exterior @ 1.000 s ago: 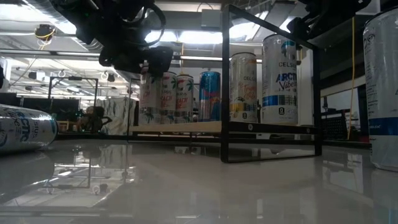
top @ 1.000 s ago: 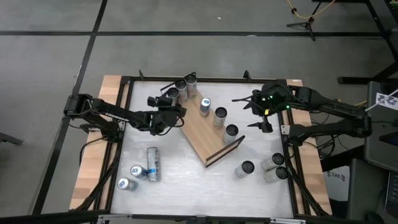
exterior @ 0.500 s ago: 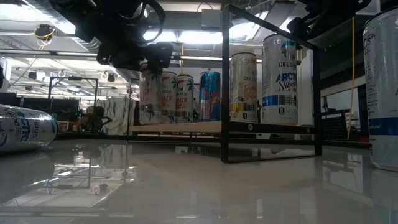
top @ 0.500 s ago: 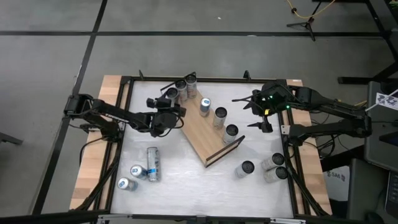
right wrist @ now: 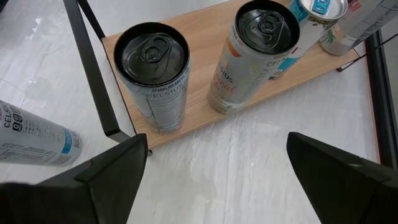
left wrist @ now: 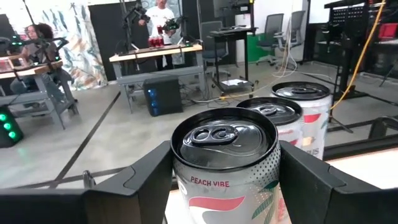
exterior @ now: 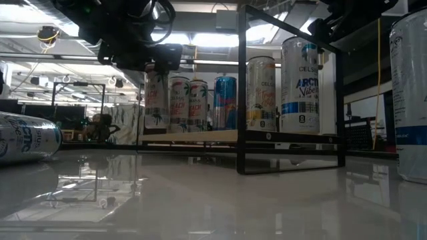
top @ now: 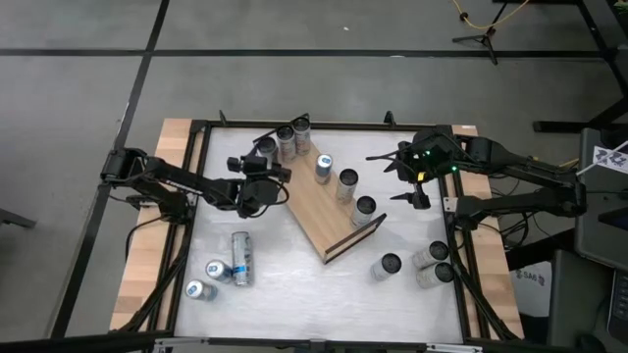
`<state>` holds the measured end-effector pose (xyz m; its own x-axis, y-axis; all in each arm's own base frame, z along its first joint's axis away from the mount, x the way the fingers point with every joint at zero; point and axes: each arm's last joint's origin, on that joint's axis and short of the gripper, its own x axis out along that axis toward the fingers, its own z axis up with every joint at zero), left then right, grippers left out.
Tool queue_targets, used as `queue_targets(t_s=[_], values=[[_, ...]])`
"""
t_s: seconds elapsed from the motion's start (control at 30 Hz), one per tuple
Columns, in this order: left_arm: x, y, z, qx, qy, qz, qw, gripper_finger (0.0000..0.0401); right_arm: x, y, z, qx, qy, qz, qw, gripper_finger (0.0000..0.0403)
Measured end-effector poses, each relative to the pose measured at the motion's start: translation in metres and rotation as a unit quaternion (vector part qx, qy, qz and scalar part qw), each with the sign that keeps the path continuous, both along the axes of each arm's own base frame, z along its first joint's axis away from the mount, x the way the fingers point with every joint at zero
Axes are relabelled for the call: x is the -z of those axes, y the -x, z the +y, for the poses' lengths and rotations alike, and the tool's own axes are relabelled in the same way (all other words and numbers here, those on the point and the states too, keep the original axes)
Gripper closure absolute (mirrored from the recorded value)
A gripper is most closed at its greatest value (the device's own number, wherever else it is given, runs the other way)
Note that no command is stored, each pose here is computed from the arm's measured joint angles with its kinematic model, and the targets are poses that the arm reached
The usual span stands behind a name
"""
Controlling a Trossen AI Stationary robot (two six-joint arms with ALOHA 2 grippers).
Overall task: Place canned beverage on shelf
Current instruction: Put the white-pink soda can on the shelf and align with the other white-pink soda can
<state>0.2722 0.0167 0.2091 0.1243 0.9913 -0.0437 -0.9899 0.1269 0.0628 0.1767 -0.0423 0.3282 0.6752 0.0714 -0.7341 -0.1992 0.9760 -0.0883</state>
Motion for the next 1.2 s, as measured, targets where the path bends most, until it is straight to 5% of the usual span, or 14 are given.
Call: queue_targets(t_s=[1.2], values=[[0.006,0.001,0.022,0.032,0.045,0.04,0.998,0.0169,0.0,0.0,0.0,0.0,0.0,0.0,1.0,0.0024]])
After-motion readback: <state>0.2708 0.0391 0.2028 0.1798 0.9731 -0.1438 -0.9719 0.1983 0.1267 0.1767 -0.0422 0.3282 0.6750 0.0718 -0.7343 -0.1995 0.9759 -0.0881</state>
